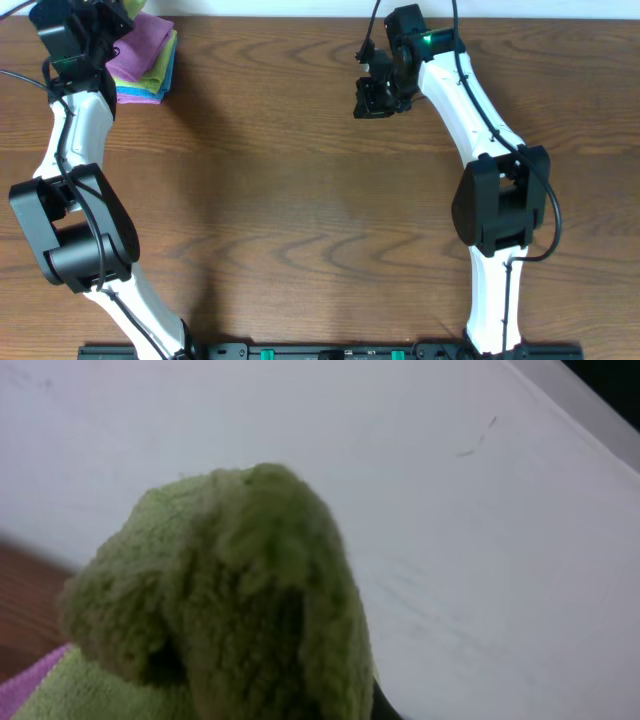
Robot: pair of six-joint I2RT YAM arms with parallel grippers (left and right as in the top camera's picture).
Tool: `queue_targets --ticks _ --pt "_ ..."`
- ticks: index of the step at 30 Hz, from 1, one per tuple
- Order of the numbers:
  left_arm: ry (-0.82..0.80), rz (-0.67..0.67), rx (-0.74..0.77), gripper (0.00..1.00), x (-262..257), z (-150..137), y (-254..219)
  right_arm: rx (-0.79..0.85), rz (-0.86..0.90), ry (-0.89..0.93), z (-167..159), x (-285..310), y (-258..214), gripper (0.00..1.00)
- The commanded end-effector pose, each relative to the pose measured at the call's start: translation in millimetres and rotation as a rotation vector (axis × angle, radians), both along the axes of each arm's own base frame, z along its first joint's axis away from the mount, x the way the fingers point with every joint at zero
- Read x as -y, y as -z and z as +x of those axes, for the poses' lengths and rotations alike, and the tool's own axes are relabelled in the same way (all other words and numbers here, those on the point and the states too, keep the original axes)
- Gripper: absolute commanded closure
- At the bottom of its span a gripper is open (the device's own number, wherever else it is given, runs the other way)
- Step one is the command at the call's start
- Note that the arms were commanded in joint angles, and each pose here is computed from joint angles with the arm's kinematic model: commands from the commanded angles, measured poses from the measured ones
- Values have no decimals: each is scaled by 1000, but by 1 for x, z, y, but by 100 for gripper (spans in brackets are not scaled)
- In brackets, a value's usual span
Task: Fold the cloth
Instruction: 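Carry the bundle with the left gripper to the cloth stack, then place the bundle on top of the stack and open the left gripper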
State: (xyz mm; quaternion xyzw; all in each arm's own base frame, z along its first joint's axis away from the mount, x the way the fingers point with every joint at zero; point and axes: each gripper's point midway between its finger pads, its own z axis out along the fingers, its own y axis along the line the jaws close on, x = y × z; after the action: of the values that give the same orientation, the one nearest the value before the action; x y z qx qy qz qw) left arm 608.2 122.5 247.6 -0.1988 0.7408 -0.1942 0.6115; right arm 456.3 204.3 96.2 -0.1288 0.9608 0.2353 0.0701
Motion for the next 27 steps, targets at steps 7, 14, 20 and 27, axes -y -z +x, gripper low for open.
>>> queue_targets --ticks 7,14,20,27 --pt "-35 116 -60 94 -17 6 29 25 3 -54 -6 -17 -5 98" --pt "-27 87 -138 94 -16 7 63 28 -7 -62 -7 -20 -4 99" --pt "-34 40 -207 85 -16 0 78 34 -8 -66 -7 -22 -5 98" --pt "-49 -16 -270 5 -17 -7 92 38 -7 -78 -9 -28 -5 99"
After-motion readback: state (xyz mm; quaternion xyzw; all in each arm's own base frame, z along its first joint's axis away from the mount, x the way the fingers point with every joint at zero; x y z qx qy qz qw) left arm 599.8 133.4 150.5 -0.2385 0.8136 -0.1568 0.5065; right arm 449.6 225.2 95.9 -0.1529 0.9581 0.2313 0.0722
